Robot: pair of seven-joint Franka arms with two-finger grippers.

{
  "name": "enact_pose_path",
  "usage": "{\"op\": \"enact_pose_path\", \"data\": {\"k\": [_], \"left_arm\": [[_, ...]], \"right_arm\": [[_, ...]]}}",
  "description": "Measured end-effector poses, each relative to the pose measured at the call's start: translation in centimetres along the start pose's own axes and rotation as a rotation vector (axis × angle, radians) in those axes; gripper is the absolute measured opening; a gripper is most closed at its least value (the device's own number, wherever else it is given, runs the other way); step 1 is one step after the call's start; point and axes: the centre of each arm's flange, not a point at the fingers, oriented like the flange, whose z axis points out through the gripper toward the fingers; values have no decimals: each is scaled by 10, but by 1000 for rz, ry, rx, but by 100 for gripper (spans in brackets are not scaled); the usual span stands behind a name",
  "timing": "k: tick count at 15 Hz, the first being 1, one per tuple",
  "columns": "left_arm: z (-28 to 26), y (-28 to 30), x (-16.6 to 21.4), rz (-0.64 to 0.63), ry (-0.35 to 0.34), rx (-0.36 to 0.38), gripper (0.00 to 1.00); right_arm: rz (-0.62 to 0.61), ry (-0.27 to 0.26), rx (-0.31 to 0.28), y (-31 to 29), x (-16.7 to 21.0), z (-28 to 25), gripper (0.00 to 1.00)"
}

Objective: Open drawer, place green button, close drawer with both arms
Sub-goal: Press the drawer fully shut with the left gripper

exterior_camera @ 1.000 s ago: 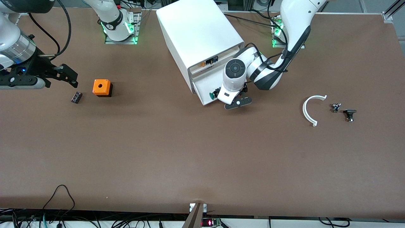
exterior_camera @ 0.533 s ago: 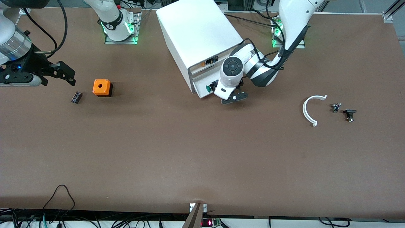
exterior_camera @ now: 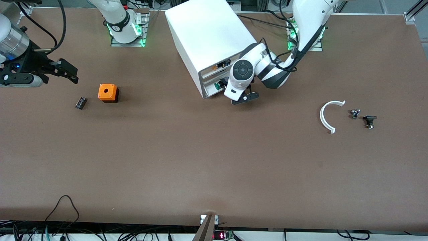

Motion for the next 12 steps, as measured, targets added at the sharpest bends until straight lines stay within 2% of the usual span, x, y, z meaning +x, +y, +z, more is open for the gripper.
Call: {"op": "enact_pose_path", "data": {"k": [12], "left_arm": [[7,6,-17,19,-39,14,100]], "right_arm": [[0,3,1,0,1,-1,100]]}}
